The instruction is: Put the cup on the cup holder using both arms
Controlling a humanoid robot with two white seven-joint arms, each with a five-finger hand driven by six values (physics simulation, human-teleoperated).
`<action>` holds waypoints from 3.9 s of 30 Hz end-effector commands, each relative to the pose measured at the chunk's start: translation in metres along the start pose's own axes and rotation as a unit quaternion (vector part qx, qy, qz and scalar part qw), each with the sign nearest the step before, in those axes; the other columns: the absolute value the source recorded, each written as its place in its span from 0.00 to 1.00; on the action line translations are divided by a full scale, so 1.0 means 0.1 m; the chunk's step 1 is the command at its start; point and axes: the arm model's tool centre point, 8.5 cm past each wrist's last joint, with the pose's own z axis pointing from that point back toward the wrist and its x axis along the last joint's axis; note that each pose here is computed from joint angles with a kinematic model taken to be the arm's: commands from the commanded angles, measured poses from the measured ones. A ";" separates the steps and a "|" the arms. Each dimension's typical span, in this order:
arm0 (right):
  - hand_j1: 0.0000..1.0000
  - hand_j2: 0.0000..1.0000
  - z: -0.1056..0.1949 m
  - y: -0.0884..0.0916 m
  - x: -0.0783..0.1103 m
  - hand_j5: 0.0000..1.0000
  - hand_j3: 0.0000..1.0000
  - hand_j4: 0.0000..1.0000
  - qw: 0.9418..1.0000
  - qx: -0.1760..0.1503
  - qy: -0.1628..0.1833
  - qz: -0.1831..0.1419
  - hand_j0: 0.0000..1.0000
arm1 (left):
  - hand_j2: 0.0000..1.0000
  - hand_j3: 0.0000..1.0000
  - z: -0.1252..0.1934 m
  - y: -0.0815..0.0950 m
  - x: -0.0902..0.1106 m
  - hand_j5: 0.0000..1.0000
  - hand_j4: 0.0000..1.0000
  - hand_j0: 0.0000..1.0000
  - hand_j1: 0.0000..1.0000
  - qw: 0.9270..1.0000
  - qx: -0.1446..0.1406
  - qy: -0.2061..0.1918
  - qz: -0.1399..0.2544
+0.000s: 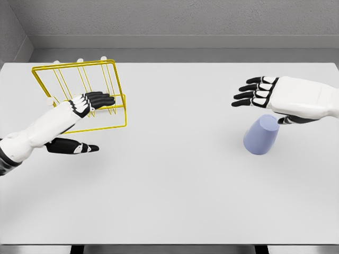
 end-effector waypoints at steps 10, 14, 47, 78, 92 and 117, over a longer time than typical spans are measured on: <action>1.00 1.00 0.03 0.13 -0.07 1.00 1.00 1.00 1.000 0.024 0.011 -0.015 1.00 | 1.00 1.00 0.02 -0.02 -0.01 1.00 1.00 1.00 1.00 1.000 -0.001 0.004 0.004; 1.00 1.00 0.05 0.26 -0.20 1.00 1.00 1.00 0.997 0.068 0.029 -0.021 1.00 | 1.00 1.00 0.03 -0.04 -0.04 1.00 1.00 1.00 1.00 1.000 -0.001 0.008 0.007; 0.96 0.96 -0.27 0.84 -0.37 0.96 0.96 0.96 0.988 0.145 0.033 -0.032 0.96 | 1.00 1.00 0.16 -0.67 0.10 1.00 1.00 1.00 1.00 0.958 0.006 0.011 0.285; 0.52 0.52 -0.16 0.58 -0.41 0.52 0.52 0.52 0.991 0.127 0.046 -0.005 0.52 | 1.00 1.00 -0.27 -1.23 -0.17 1.00 1.00 1.00 1.00 0.873 0.000 0.141 0.467; 0.49 0.49 -0.49 0.11 0.10 0.49 0.49 0.49 0.991 0.110 -0.038 0.064 0.49 | 1.00 1.00 -0.26 -1.44 -0.25 1.00 1.00 1.00 1.00 0.867 -0.006 0.158 0.472; 0.49 0.49 -1.47 -0.06 0.65 0.49 0.49 0.49 0.983 0.058 -0.157 0.075 0.49 | 1.00 1.00 -0.32 -1.40 -0.23 1.00 1.00 1.00 1.00 0.872 -0.001 0.148 0.467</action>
